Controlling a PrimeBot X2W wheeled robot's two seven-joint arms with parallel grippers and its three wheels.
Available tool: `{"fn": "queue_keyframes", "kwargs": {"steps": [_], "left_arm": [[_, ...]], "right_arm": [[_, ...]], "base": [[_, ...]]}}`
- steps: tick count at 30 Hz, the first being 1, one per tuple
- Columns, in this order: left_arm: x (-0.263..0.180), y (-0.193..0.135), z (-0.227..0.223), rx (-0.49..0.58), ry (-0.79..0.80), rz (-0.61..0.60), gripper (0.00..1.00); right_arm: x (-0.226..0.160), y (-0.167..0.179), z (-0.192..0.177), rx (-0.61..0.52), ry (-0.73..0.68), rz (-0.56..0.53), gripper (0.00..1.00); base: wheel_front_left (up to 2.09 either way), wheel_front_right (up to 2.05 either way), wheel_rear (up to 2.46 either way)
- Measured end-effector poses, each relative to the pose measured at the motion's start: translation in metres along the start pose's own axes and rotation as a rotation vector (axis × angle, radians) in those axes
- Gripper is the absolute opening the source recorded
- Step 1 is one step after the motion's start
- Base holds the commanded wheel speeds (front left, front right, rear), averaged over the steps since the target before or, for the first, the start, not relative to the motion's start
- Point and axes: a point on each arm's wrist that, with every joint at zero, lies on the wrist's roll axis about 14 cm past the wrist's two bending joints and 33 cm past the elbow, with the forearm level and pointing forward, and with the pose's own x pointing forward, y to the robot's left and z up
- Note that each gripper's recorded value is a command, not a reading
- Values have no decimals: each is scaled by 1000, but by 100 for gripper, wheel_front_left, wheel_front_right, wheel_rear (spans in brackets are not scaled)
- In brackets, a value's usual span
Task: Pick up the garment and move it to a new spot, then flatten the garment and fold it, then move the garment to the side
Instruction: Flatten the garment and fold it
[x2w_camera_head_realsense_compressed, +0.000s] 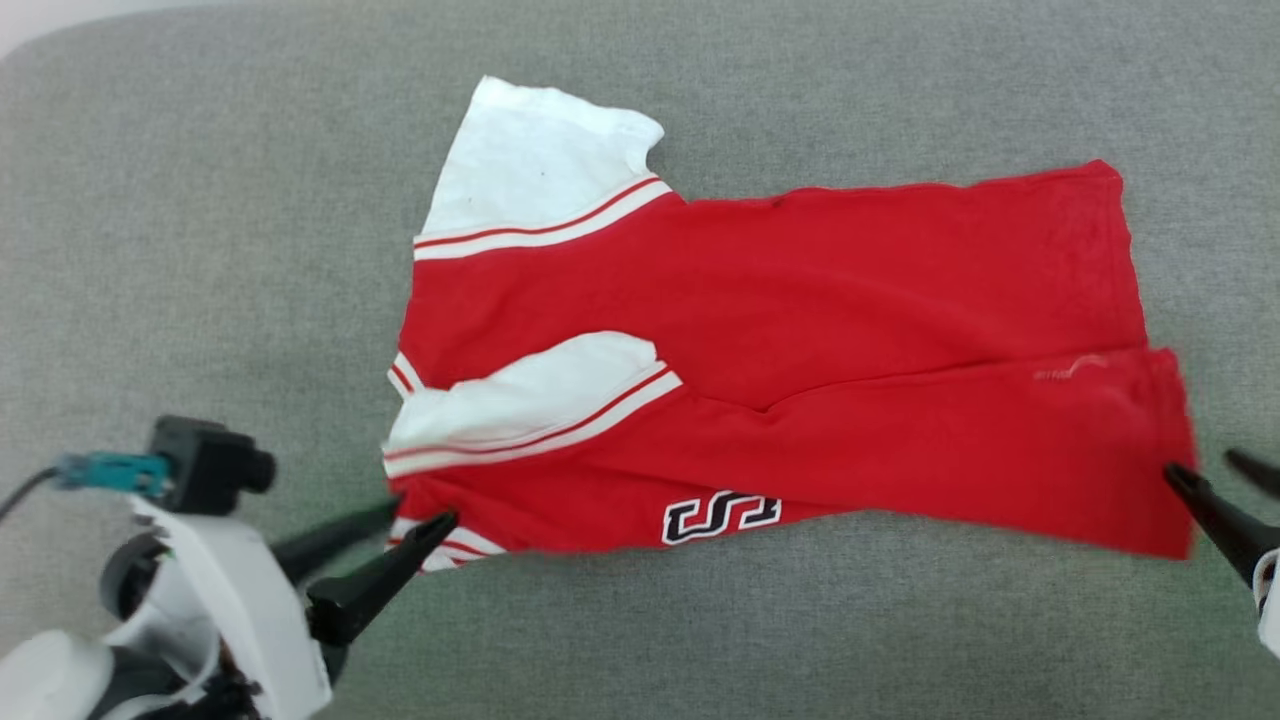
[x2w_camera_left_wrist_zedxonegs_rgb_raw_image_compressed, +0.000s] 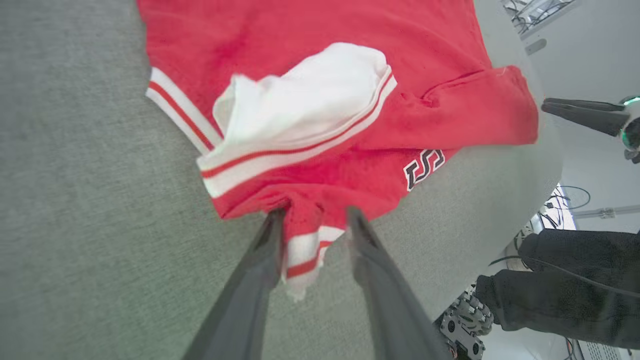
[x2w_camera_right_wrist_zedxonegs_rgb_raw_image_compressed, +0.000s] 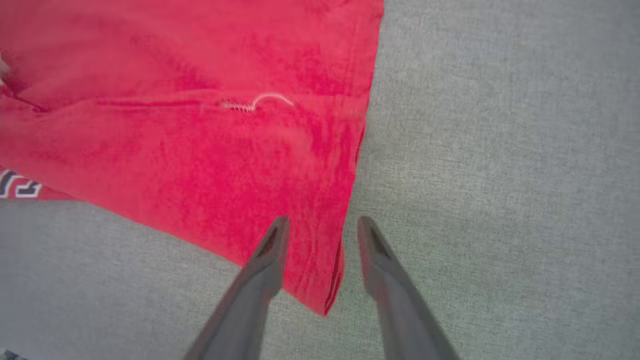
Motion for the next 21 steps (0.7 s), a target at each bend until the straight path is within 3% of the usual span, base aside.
{"fn": "queue_keyframes", "kwargs": {"steps": [5,11,21], "left_arm": [[-13,9,31,-11,-156,31,100],[-32,46,103,105,-490,200,100],[-12,80,208,236,-722,315,100]], "right_arm": [[-10,-4,45,52,-243,-29,100],[-18,9,104,5,-584,-40,100],[-15,30,142,32,-925,-10,100]], "base": [[0,0,0],[0,0,0],[0,0,0]]}}
